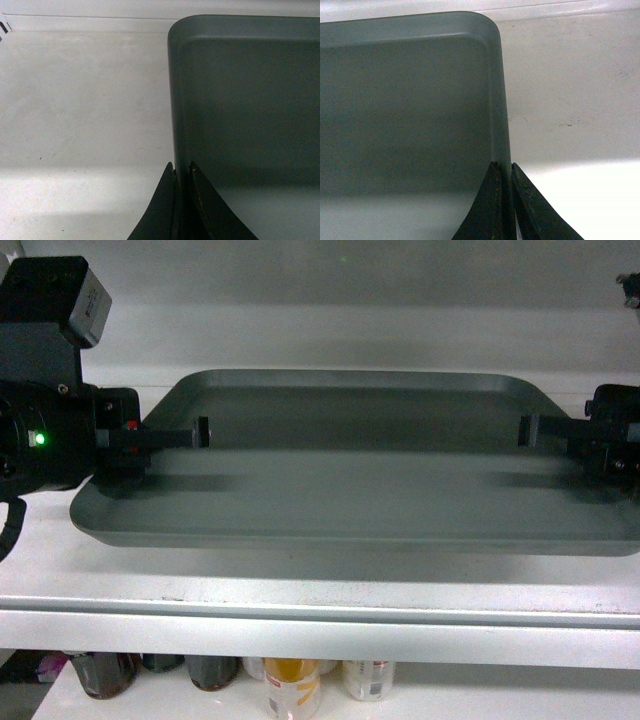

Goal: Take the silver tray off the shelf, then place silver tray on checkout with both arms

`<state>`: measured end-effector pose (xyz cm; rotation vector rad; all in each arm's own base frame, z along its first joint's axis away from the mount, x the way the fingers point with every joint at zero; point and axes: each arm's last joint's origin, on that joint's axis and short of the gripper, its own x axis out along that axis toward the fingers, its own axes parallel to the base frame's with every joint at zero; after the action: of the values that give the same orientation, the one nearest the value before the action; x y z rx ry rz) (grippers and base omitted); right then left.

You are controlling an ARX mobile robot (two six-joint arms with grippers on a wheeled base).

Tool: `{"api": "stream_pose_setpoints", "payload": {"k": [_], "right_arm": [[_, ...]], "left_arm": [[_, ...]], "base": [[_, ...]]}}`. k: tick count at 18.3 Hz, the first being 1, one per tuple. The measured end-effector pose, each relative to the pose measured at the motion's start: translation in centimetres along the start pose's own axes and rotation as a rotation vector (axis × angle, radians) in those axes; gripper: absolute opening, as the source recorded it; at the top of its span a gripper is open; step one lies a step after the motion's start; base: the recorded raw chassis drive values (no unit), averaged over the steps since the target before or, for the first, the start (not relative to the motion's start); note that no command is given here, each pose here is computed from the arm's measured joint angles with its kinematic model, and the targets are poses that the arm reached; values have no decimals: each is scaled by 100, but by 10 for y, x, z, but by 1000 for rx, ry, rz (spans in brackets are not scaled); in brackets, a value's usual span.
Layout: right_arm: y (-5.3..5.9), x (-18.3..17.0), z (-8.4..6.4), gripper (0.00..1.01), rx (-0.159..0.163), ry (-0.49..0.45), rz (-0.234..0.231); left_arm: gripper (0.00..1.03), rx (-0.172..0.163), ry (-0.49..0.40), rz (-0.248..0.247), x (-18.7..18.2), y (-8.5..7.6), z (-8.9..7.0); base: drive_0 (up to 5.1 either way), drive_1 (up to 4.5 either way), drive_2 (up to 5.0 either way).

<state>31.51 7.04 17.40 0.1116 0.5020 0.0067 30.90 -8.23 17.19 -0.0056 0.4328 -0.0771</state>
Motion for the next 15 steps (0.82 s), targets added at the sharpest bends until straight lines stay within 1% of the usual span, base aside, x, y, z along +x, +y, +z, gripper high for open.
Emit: {"api": "stream_pose_setpoints", "payload": {"k": [3,6,15], "right_arm": [[0,-9,8,3,5,-26,7],[0,-11,11,3,6,-36,9],[0,-11,11,3,9,-42,10]], "left_arm": [[4,-6,-31,-1,-9,1,10],[4,-8,-49,-3,-12,0,15],[4,-8,-46,1,-11,0,16]], "base": [[0,0,0],[0,0,0],[0,0,0]]}}
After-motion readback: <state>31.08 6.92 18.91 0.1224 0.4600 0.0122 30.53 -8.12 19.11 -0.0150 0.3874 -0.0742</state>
